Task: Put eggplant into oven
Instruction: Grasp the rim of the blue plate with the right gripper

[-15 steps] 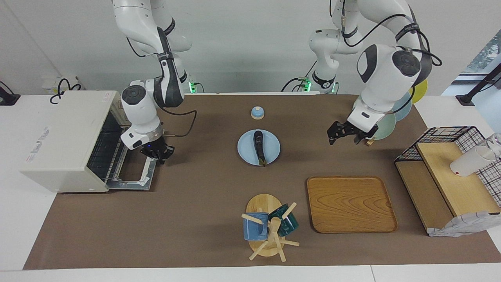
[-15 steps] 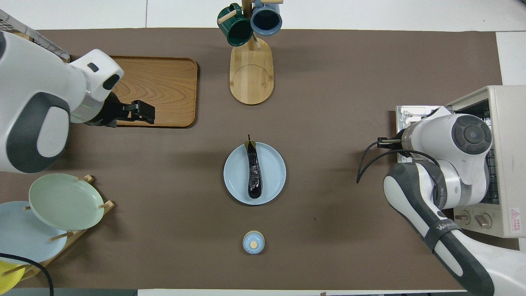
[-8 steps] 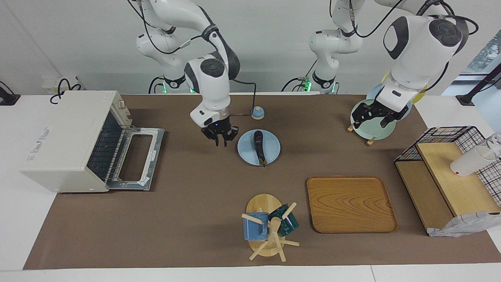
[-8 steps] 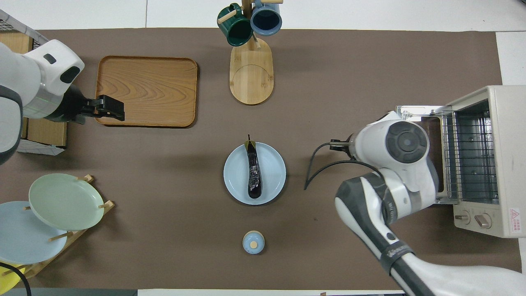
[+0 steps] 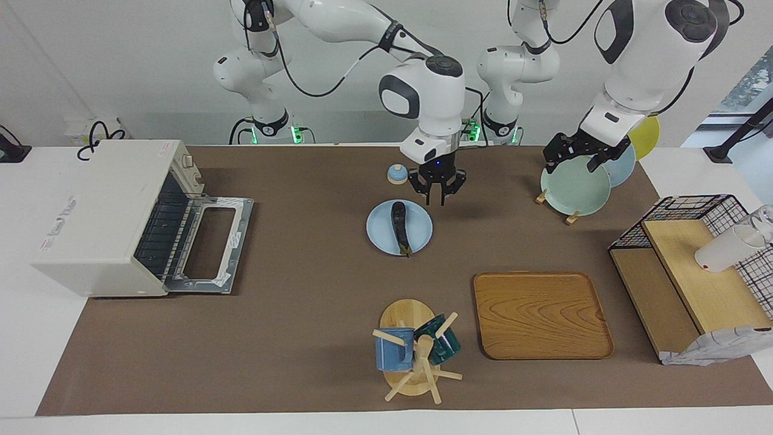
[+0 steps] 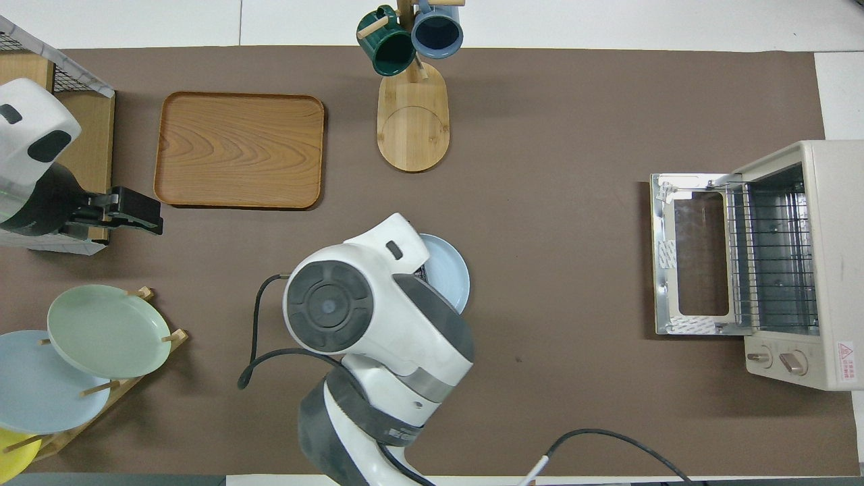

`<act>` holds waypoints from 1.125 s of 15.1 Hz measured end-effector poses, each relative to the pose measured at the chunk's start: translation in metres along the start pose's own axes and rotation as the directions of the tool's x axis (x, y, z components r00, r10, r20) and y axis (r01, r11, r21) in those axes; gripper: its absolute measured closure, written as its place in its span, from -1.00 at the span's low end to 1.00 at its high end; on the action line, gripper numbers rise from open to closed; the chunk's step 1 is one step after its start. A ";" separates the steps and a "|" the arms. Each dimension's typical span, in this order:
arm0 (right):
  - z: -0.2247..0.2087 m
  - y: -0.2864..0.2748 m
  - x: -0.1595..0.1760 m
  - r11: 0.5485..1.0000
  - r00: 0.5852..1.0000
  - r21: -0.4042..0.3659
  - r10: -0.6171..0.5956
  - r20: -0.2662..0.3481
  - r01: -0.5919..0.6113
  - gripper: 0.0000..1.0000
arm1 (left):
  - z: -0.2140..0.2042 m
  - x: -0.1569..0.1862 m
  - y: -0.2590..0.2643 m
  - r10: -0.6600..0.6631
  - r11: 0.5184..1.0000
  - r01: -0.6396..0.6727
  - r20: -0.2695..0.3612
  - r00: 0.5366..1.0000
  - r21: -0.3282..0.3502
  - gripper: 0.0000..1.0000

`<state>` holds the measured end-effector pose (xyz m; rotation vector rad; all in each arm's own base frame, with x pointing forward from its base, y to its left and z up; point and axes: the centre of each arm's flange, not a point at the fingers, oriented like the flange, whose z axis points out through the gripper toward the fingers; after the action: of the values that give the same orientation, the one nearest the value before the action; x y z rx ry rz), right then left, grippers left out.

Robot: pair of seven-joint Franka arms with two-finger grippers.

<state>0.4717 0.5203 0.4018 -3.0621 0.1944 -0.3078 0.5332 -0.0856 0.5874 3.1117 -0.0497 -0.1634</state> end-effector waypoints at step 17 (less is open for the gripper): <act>0.094 0.029 -0.044 0.990 0.989 -0.033 -0.140 -0.042 0.139 0.70 | -0.024 0.001 -0.002 -0.003 1.000 0.003 -0.059 0.998 -0.007 -1.00</act>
<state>0.4441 0.5013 0.2989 -3.1064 -0.0136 -0.3833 0.5364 -0.0833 0.6107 3.1073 -0.0428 -0.0718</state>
